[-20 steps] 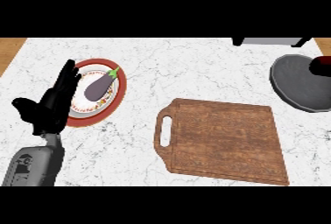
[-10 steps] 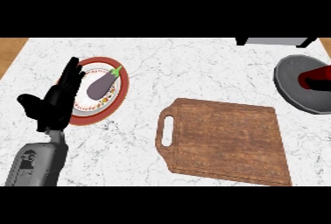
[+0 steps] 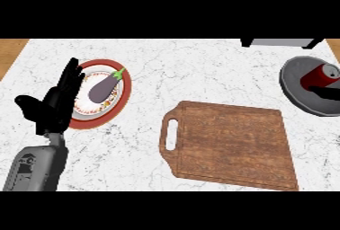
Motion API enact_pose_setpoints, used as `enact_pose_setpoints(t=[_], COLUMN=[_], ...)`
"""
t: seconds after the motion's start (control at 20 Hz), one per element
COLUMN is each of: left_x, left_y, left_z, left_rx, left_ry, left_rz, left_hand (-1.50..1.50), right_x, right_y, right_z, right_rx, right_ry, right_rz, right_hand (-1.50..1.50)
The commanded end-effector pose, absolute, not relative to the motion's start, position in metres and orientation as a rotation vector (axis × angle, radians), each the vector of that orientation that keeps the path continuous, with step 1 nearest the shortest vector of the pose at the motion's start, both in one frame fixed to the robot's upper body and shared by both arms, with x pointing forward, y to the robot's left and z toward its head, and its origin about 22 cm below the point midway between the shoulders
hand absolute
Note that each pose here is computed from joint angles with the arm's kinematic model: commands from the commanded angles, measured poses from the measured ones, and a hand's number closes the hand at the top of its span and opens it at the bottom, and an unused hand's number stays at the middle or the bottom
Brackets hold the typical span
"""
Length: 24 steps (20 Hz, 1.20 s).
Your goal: Pick the can from the cutting board and place it in the pan
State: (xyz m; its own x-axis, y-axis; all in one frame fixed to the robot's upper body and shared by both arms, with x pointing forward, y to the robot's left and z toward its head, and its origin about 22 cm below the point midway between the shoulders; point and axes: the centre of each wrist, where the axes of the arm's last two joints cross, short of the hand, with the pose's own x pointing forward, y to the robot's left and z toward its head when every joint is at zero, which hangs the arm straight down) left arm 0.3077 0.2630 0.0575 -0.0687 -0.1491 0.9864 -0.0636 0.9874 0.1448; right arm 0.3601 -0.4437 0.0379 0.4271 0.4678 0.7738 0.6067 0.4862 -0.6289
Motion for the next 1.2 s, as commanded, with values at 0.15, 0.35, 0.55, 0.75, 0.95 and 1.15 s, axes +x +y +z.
enact_pose_setpoints(t=[0.15,0.35,0.55,0.75,0.95,1.15], left_x=[0.298,0.295,0.286,0.278,0.280,0.278], left_y=[0.276,0.272,0.289,0.286,0.300,0.285], left_z=[0.045,0.046,0.042,0.032,0.040,0.040], left_rx=[0.190,0.211,0.247,0.250,0.272,0.264], left_ry=[-1.617,-1.606,-1.605,-1.598,-1.582,-1.594], left_rz=[-0.057,-0.037,-0.022,-0.010,0.004,-0.010], left_hand=[0.00,0.00,0.00,0.00,0.00,0.00], right_x=[0.349,0.338,0.322,0.305,0.264,0.234], right_y=[-0.452,-0.438,-0.447,-0.435,-0.442,-0.425], right_z=[0.032,0.006,0.009,0.005,0.001,0.011], right_rx=[-1.094,-0.910,-0.811,-0.790,-0.795,-0.778], right_ry=[-1.419,-1.476,-1.560,-1.612,-1.591,-1.596], right_rz=[-0.367,-0.382,-0.346,-0.302,-0.303,-0.294], right_hand=[-1.50,-1.50,-1.50,-1.50,-1.50,-1.50])
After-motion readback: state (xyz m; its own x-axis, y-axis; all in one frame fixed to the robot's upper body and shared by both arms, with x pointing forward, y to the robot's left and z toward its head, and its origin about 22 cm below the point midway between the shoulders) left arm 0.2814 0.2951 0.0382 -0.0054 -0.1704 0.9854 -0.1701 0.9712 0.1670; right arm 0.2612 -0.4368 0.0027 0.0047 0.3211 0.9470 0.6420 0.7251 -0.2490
